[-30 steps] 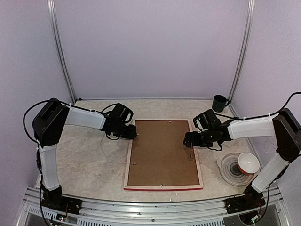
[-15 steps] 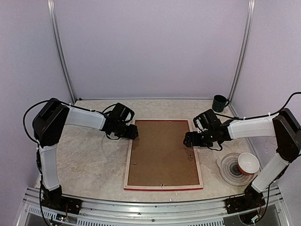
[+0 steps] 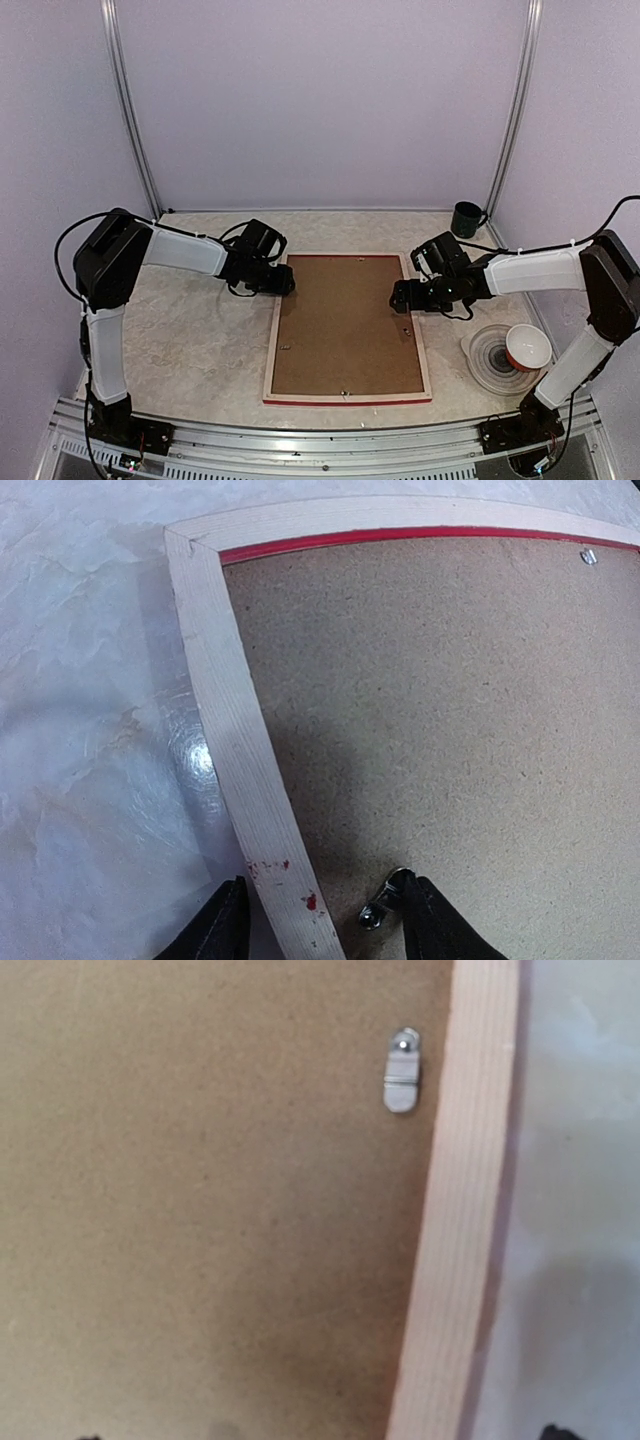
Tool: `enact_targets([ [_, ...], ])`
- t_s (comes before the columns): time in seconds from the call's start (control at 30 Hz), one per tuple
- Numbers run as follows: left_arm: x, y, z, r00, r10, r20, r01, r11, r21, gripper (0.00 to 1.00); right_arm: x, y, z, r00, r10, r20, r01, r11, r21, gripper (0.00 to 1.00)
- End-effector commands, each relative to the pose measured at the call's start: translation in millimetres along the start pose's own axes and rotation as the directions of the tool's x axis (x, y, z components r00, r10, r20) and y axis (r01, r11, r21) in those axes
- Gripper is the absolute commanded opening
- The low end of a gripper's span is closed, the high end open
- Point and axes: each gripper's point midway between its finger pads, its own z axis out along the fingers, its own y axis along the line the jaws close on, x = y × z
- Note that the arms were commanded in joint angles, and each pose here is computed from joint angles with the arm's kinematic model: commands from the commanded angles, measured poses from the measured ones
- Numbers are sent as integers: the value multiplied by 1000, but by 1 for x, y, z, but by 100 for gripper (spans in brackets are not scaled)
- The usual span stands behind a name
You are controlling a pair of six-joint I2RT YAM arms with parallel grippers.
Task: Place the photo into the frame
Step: Press the fastener onto the backboard.
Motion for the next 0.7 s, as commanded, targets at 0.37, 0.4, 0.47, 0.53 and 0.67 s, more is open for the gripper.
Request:
enact_targets([
  [0.37, -9, 1, 4, 994, -104, 20, 101, 989, 110, 53, 0, -3, 2, 1000, 4, -7, -4, 1000, 5, 95],
  [0.4, -11, 1, 3, 994, -103, 21, 100, 989, 109, 54, -1, -3, 2, 1000, 4, -6, -4, 1000, 4, 95],
  [0.47, -12, 3, 3, 994, -105, 19, 102, 990, 97, 53, -1, -3, 2, 1000, 4, -6, -4, 1000, 2, 95],
  [0.53, -10, 6, 3, 994, -105, 13, 103, 991, 81, 53, -1, -3, 1, 1000, 5, -6, -5, 1000, 2, 95],
  [0.67, -4, 16, 2, 995, -103, -1, 103, 994, 30, 53, -1, -3, 2, 1000, 5, -7, -5, 1000, 3, 95],
])
